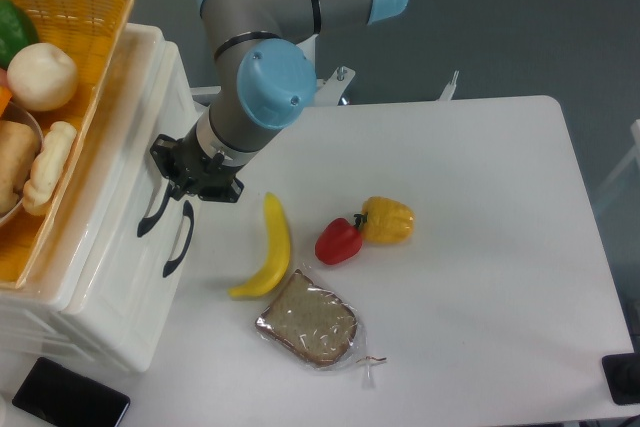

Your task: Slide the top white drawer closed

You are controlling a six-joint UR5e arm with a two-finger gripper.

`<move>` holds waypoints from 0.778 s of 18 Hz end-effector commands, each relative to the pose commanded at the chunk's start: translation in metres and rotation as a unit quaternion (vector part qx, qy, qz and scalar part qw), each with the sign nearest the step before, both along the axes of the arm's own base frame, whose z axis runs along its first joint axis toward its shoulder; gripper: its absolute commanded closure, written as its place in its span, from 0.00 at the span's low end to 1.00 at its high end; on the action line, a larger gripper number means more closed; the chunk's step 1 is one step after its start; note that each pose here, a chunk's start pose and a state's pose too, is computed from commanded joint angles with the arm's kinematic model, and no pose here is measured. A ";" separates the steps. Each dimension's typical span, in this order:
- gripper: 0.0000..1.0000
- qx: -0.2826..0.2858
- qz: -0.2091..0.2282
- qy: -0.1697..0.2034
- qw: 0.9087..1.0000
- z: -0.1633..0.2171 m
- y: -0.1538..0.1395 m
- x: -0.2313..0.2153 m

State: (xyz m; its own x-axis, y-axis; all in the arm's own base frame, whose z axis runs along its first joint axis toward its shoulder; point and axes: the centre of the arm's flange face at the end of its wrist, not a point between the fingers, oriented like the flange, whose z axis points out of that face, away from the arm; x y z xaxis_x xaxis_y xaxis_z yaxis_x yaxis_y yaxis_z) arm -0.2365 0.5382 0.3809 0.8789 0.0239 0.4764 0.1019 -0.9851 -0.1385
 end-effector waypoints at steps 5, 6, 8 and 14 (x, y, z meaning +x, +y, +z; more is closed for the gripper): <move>0.21 0.018 0.060 0.025 0.998 0.011 -0.031 -0.076; 0.00 0.025 0.073 0.033 0.996 0.013 -0.036 -0.092; 0.00 0.046 0.090 0.068 0.993 0.014 -0.047 -0.122; 0.00 0.010 0.057 0.212 0.976 -0.021 -0.105 -0.246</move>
